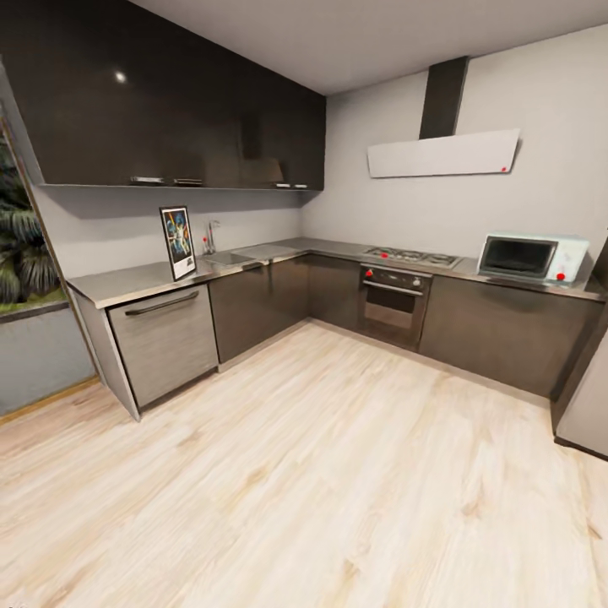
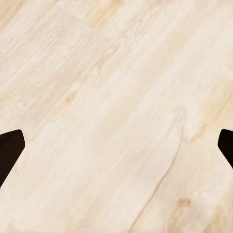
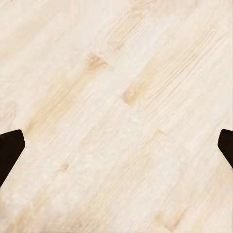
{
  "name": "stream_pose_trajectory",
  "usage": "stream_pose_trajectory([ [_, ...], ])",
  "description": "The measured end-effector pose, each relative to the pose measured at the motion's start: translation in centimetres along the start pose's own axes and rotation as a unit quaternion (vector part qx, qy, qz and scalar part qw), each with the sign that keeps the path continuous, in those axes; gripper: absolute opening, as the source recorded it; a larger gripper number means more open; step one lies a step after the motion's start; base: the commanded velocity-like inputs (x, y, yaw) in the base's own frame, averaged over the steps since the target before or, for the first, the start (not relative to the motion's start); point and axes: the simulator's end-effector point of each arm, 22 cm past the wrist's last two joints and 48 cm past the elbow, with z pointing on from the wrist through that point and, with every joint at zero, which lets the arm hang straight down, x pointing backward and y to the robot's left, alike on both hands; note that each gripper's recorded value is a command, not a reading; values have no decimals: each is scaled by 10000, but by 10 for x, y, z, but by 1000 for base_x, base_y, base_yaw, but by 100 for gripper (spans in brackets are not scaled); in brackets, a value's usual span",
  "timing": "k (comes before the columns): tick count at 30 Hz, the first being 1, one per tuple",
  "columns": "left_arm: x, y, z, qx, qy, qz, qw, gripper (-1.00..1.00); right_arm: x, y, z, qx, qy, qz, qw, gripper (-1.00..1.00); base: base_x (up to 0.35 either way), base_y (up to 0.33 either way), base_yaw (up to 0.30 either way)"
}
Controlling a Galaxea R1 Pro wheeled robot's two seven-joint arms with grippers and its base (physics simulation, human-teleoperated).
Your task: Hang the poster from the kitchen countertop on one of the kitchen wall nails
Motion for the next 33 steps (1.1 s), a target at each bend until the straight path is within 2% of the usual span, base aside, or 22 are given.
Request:
stream_pose_trajectory([
  [26,0,0,0,0,-2,0,10000,100,0,1,0,-6,-10,5,10000,100,316,-160,293],
  [33,0,0,0,0,-1,0,10000,100,-10,1,0,-6,-253,5,9997,100,311,-175,294],
])
